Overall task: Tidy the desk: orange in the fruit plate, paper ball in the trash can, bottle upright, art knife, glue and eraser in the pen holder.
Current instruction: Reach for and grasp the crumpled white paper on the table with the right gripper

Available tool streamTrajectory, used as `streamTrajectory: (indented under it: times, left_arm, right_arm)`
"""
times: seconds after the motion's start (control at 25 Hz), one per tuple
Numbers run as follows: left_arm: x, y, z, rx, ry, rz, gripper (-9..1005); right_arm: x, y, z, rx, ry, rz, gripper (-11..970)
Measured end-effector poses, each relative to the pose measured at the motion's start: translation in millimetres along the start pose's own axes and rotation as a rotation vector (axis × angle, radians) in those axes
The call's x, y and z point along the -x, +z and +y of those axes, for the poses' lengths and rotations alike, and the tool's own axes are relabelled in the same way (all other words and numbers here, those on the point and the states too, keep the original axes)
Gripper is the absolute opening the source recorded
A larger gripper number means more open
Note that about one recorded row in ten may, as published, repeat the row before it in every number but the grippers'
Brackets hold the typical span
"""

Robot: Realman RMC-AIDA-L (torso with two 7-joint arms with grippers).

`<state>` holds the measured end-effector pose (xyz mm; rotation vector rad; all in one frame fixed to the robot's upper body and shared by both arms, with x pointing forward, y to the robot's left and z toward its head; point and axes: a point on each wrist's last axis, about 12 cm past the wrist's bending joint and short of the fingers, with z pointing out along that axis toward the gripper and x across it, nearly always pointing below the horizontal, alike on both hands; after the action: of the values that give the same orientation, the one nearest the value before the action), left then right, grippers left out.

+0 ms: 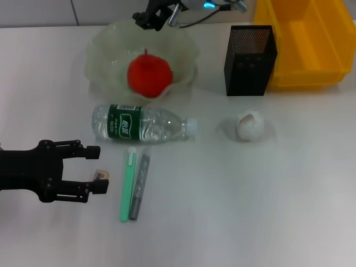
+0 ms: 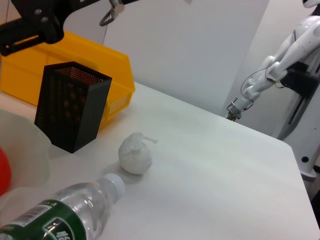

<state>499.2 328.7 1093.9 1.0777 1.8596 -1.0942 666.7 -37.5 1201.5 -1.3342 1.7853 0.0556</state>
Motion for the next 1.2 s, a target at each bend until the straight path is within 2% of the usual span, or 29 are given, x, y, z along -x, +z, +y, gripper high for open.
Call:
streamTrajectory:
  times: [0.2, 0.32, 0.36, 0.44, 0.48, 0.52, 0.56, 0.64, 0.8, 0.84, 1.2]
  left_arm:
    - [0.0, 0.0, 0.2, 0.002, 0.003, 0.0, 847]
    - [0.2, -1.3, 0.6, 0.004, 0.007, 0.002, 847]
    - [0.4, -1.5, 0.8, 0.005, 0.009, 0.003, 847]
    - [0.6, -1.4, 1.0, 0.004, 0.01, 0.005, 847]
    - [0.8, -1.2, 1.2, 0.002, 0.011, 0.007, 847]
    - [0.9, -1.0, 1.2, 0.001, 0.011, 0.009, 847]
    - [0.9, -1.0, 1.2, 0.001, 0.011, 0.009, 847]
    - [1.8, -0.5, 1.6, -0.002, 0.014, 0.013, 847]
    - [2.5, -0.5, 1.8, -0.002, 0.018, 0.015, 847]
    - [2.6, -0.6, 1.9, -0.002, 0.019, 0.015, 847]
    - [2.7, -0.7, 2.5, 0.004, 0.019, 0.016, 846]
  right_arm:
    - [-2.5, -7.9, 3.6, 0.051, 0.023, 0.033, 570]
    - [-6.9, -28.3, 2.8, 0.134, 0.086, 0.108, 662]
    - [-6.9, -28.3, 2.8, 0.134, 0.086, 0.108, 692]
    - [-11.9, -48.4, -2.0, 0.169, 0.128, 0.219, 753]
    - [-11.9, -48.4, -2.0, 0.169, 0.128, 0.219, 772]
    - [-17.4, -60.4, -5.2, 0.172, 0.15, 0.31, 791]
    - [-17.4, -60.4, -5.2, 0.172, 0.15, 0.31, 809]
    - [-25.3, -71.9, -6.4, 0.202, 0.178, 0.426, 847]
    - [-34.2, -77.8, -3.5, 0.239, 0.188, 0.511, 840]
    - [-43.8, -78.9, -1.8, 0.251, 0.197, 0.568, 838]
    - [-76.5, -70.5, 5.2, 0.285, 0.252, 0.67, 821]
